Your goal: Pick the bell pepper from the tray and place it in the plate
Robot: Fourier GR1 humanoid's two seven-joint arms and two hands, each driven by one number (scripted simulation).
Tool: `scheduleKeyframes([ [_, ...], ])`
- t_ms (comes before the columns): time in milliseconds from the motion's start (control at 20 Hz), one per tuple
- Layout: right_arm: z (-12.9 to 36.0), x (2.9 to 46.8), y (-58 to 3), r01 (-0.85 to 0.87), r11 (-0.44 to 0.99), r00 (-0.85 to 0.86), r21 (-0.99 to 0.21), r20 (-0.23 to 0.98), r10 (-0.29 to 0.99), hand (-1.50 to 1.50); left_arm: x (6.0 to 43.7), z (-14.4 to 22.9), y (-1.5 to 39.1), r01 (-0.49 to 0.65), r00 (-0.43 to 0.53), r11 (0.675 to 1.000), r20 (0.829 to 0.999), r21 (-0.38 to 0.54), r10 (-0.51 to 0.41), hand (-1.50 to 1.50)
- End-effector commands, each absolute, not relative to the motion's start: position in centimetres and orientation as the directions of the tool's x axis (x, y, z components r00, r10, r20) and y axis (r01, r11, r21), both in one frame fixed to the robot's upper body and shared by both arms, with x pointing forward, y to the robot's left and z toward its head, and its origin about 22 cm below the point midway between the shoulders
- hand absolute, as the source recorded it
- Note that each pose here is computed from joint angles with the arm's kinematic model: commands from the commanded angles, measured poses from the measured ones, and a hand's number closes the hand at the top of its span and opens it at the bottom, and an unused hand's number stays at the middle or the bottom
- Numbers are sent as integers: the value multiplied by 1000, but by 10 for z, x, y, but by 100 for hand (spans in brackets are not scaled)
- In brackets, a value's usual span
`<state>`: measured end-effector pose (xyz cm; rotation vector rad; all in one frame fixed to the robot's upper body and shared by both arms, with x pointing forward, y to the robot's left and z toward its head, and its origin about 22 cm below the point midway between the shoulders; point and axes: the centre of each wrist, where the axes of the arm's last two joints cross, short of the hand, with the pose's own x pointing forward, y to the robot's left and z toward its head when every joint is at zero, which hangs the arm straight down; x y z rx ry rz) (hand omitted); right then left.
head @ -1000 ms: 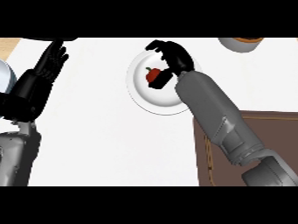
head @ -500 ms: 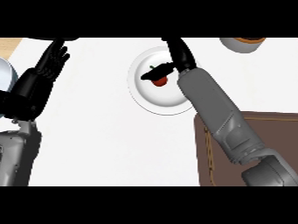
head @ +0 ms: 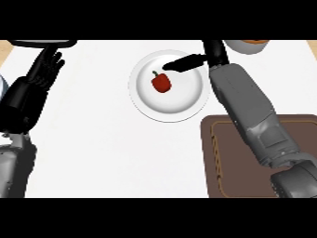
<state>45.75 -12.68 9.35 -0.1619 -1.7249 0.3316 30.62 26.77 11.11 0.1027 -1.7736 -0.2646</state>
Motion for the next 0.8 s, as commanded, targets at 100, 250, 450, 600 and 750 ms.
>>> scheduleKeyframes([
  [100,80,457,-201,-67,972,-190,-225,959,209,-150,306,109,276,48,-205,970,953,239,-225,0],
  [250,85,456,-247,-54,972,-201,-230,956,215,-150,303,100,266,72,-206,971,956,227,-209,0],
  [450,84,449,-285,-60,964,-227,-258,944,239,-150,302,102,269,75,-203,973,959,216,-197,0],
  [600,66,439,-300,-73,959,-234,-272,940,249,-150,307,82,269,55,-200,966,951,252,-237,0],
  [750,76,438,-320,-54,956,-234,-289,934,269,-150,296,98,281,65,-203,969,953,240,-223,0],
])
